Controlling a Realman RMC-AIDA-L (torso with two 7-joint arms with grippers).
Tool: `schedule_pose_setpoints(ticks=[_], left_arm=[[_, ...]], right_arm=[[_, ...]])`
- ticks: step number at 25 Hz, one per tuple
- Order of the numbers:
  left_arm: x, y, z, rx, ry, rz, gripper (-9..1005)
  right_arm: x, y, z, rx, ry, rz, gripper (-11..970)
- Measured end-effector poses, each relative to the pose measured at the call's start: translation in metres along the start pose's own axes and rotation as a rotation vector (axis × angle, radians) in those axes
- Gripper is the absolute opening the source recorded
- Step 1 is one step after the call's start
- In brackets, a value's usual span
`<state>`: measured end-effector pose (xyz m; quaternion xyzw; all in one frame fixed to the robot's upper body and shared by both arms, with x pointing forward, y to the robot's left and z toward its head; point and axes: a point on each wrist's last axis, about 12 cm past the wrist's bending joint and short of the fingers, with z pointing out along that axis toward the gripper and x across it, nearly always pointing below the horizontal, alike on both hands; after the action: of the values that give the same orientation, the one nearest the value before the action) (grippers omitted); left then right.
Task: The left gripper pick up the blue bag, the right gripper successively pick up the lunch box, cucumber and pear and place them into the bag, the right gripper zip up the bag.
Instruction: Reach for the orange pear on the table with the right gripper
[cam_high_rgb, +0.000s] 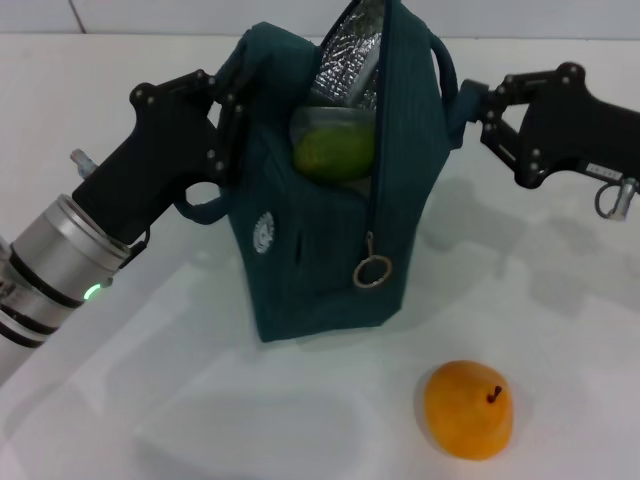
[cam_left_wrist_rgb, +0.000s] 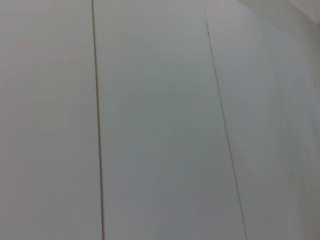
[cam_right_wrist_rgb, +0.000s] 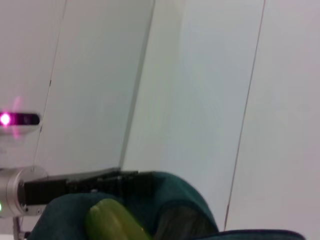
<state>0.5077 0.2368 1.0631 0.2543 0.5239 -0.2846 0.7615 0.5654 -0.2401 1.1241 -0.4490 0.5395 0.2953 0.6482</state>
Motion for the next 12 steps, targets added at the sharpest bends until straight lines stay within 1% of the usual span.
schedule_pose_setpoints(ticks=[3, 5, 7, 12], left_arm=[[0.0038, -0.0014, -0.0002, -0.005, 0.023, -0.013, 109], [0.0070, -0.0019, 0.0009, -0.009, 0.045, -0.019, 112], [0.0090, -0.0021, 0.0022, -0.011, 0.059, -0.025, 114], [0.0077, 0.0007, 0.0053, -0.023, 0.049, -0.023, 121]], right_arm=[[0.0003, -0.0019, -0.0016, 0.015, 0.002, -0.006, 63], [0.0065, -0.0031, -0.0012, 0.039, 0.034, 0.000, 63], [0.0087, -0.0025, -0.0002, 0.039, 0.046, -0.004, 63], [0.0024, 0.0001, -0.0009, 0.011, 0.015, -0.023, 63]])
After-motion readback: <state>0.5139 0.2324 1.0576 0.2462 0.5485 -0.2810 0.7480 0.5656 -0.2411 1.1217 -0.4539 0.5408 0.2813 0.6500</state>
